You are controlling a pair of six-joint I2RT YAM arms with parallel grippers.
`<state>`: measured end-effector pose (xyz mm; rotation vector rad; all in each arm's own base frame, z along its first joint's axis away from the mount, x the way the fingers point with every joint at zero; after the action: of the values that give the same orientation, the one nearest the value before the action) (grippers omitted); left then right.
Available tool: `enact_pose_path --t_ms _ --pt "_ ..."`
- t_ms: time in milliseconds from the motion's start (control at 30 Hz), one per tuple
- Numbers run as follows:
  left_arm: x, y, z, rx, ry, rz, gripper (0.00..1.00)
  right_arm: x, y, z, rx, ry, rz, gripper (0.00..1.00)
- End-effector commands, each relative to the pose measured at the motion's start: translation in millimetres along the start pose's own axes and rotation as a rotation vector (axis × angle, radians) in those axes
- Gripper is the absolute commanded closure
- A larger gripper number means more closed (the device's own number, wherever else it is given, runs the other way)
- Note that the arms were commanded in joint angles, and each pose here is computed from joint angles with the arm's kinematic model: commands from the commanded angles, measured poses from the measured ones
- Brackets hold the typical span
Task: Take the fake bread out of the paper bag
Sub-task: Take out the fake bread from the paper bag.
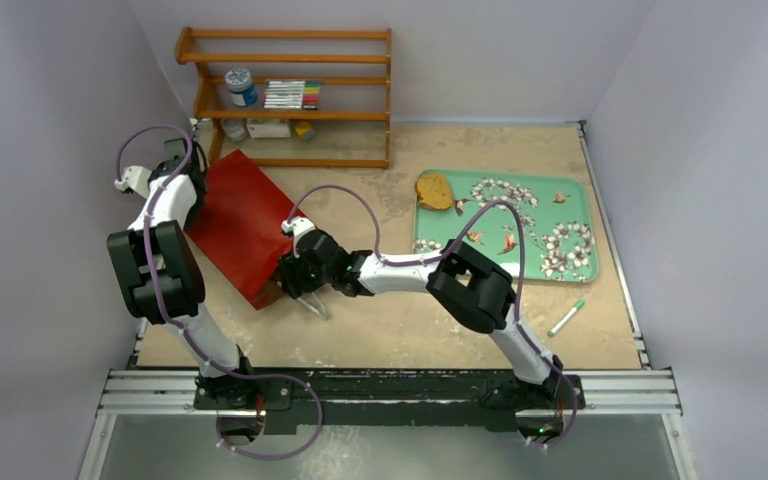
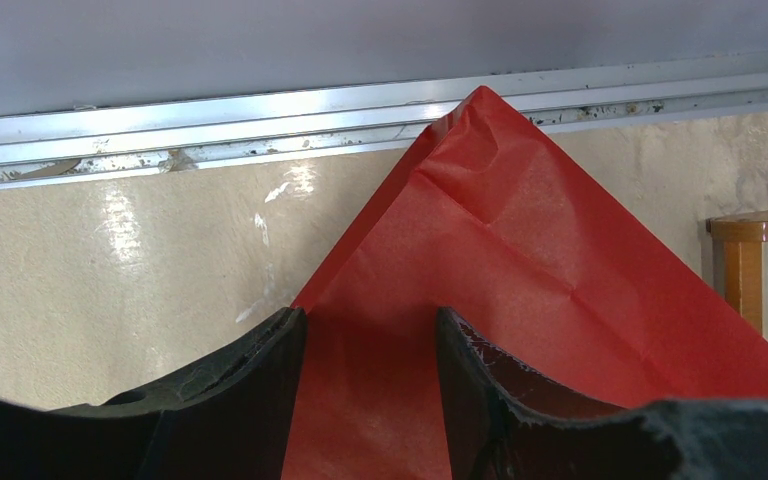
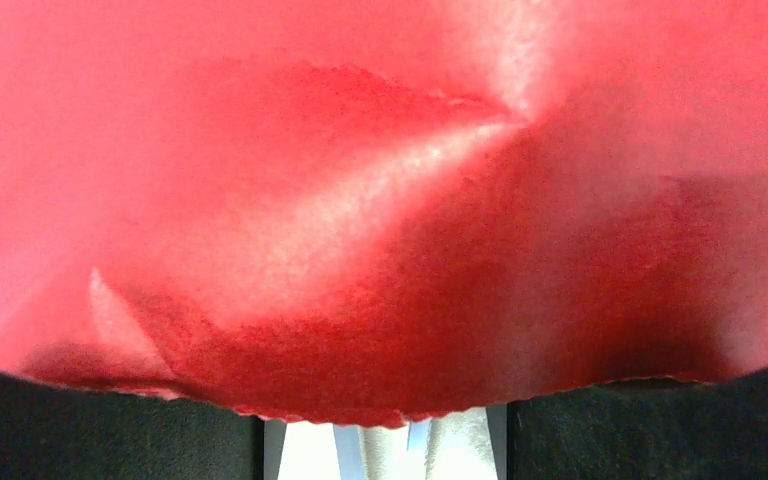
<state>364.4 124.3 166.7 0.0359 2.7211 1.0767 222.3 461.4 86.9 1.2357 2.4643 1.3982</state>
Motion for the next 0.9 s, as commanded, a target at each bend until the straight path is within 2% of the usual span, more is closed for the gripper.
enact_pose_path --t_ms 0,600,867 --pt "-1 9 -7 -0.015 -0.025 -0.026 0.5 8 20 -13 -0.052 0.038 -0.023 0.36" --pt "3 5 -9 -0.003 -0.036 -0.019 0.5 13 19 15 -0.029 0.079 -0.039 0.49" --pt "7 -1 -5 0.012 -0.032 -0.012 0.5 16 19 24 0.002 0.096 -0.033 0.49"
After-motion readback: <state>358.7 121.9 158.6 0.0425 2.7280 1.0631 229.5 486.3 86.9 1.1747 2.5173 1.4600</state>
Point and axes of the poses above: each gripper's point midway between its finger pads, its own z axis out along the fingers, its own x axis along the line the jaws close on, y = z × x, the point moved 9 cm from there along -z, back along the fingers, and after that the axes turned 1 degree about -z, right-handed, at the moved point
